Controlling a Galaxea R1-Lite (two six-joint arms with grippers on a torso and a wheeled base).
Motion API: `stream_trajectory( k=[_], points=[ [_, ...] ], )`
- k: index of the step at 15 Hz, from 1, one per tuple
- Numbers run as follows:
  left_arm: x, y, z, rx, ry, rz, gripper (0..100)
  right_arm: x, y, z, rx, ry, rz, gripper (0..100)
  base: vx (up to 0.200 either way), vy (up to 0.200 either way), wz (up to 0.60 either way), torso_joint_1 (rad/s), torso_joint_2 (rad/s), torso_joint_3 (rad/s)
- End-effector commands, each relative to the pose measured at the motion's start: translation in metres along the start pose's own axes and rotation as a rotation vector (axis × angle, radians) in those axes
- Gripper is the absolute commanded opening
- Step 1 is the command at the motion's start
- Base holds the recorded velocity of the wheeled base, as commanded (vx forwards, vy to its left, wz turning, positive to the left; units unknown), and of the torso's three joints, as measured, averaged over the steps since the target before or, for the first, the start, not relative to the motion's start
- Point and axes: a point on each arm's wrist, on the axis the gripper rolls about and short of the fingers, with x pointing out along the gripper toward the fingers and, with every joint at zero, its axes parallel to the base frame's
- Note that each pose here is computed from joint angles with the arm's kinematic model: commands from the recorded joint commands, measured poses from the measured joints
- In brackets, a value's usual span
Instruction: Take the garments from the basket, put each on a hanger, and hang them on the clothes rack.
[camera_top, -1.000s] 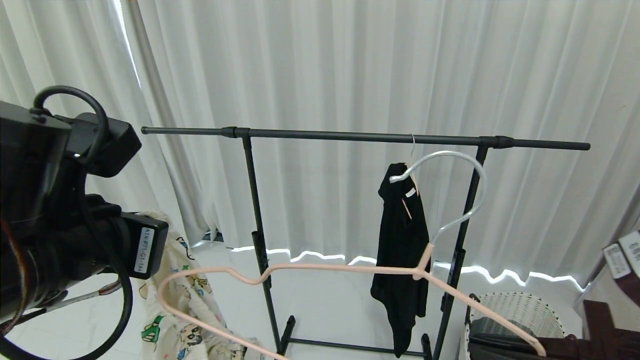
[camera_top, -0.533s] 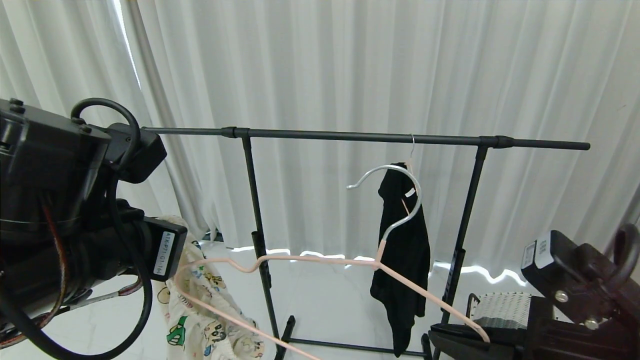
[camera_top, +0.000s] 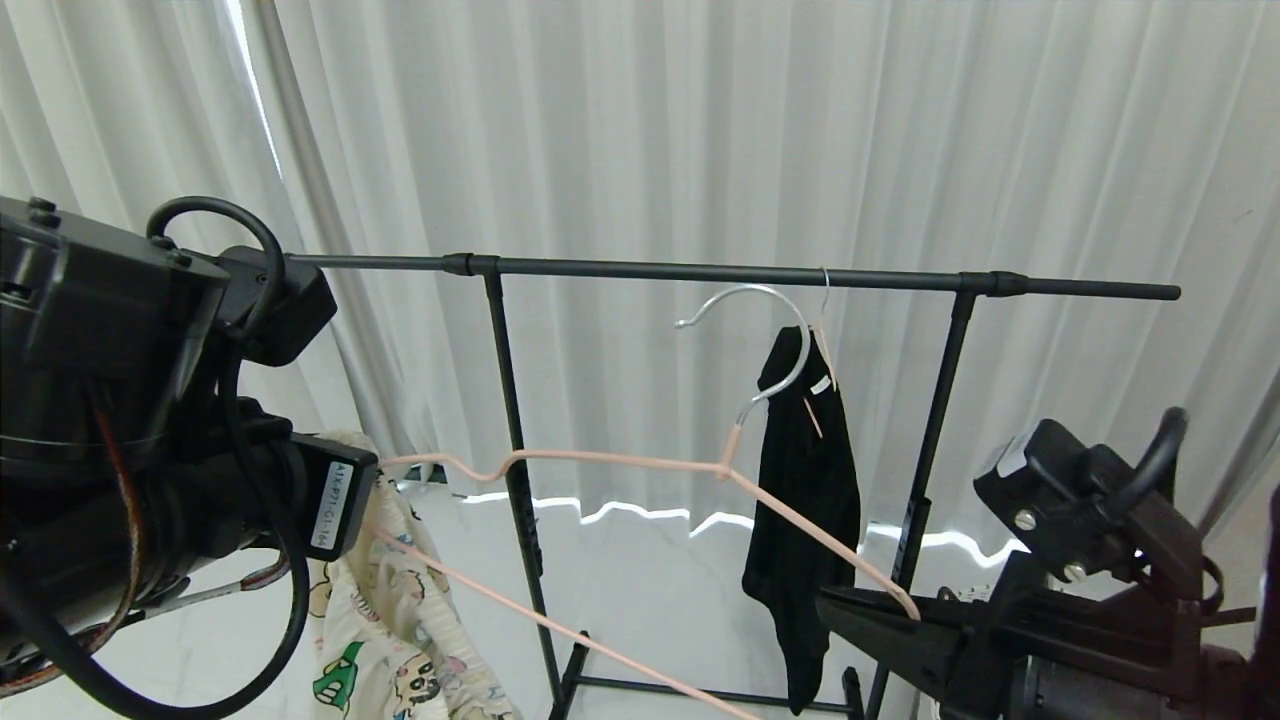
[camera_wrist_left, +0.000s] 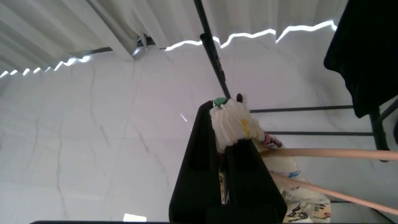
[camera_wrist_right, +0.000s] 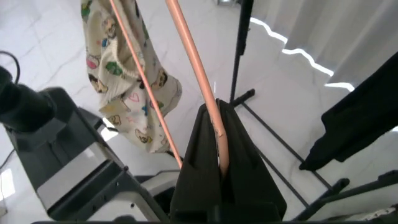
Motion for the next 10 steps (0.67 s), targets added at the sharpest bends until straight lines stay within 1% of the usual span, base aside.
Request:
stream_trajectory(
  k=[1,3,4,6,8,9,10],
  points=[
    [0.0,0.0,0.001,-0.003,-0.001,-0.001,0,0.019,0.003,-0.003,-0.003,0.002,-0.032,0,0.0,0.0,0.0,0.0,0.0,0.0],
    [0.0,-0.001,0.004,-0.021,-0.008,0.0,0,0.031,0.007,-0.001,-0.003,0.0,-0.035,0,0.0,0.0,0.0,0.0,0.0,0.0],
    [0.0,-0.001,0.005,-0.022,-0.009,0.0,0,0.032,0.008,0.0,-0.003,-0.002,-0.035,0,0.0,0.0,0.0,0.0,0.0,0.0],
    [-0.002,-0.001,0.009,-0.032,-0.025,-0.003,0,0.05,0.012,0.002,-0.009,0.002,-0.084,0,0.0,0.0,0.0,0.0,0.0,0.0],
    [-0.002,0.0,0.01,-0.044,-0.028,-0.003,0,0.06,0.017,0.001,-0.015,0.004,-0.106,0,0.0,0.0,0.0,0.0,0.0,0.0],
    [-0.004,-0.002,0.012,-0.067,-0.037,-0.013,0,0.067,0.026,0.002,-0.016,-0.006,-0.093,0,0.0,0.0,0.0,0.0,0.0,0.0],
    [-0.006,-0.004,0.012,-0.073,-0.04,-0.024,0,0.072,0.031,0.001,-0.014,-0.016,-0.079,0,0.0,0.0,0.0,0.0,0.0,0.0]
  ],
)
